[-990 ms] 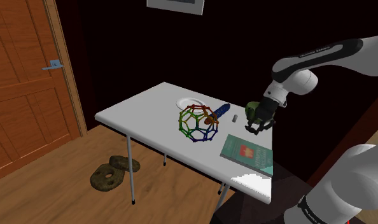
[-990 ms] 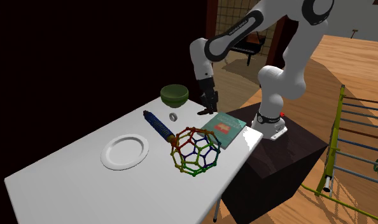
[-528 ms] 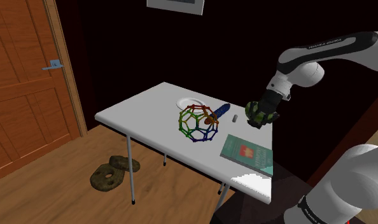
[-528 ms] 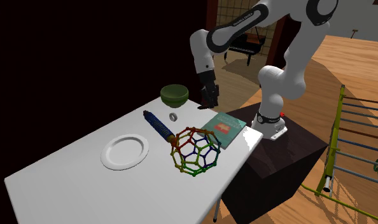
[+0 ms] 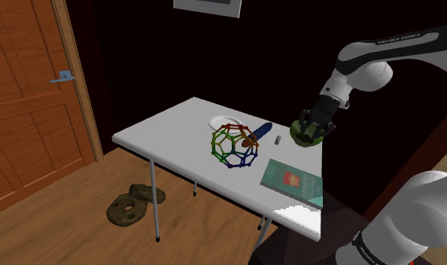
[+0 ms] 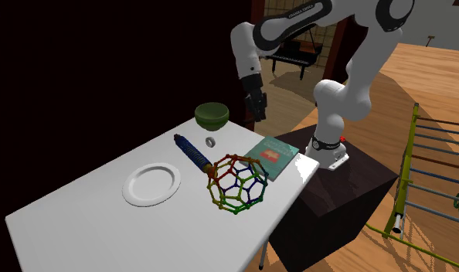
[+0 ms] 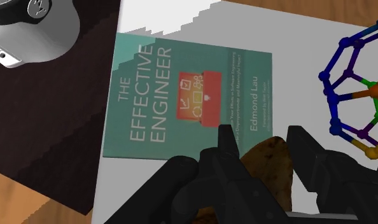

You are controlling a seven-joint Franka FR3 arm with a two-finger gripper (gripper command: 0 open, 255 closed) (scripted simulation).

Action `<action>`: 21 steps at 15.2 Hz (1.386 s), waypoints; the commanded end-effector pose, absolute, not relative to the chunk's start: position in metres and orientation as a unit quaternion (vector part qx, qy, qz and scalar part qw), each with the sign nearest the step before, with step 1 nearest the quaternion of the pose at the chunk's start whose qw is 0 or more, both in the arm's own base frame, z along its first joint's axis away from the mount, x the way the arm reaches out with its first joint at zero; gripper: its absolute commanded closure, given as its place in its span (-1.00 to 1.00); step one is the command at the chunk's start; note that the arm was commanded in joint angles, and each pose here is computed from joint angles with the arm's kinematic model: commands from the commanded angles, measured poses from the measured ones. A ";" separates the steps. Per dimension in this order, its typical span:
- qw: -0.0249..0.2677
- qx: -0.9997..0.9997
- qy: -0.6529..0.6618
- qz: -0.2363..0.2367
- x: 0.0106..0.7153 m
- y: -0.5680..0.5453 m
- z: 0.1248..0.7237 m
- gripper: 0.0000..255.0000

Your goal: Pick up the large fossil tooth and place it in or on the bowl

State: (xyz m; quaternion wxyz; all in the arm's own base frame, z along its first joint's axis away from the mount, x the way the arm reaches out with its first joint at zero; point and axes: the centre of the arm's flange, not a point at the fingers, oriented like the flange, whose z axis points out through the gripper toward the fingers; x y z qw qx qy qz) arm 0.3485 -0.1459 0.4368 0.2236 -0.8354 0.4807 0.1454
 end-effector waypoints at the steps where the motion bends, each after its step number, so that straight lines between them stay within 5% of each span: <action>1: 0.224 -0.835 0.481 0.146 0.349 -0.145 0.446 1.00; 21: 0.224 -0.835 0.481 0.146 0.420 -0.344 0.476 1.00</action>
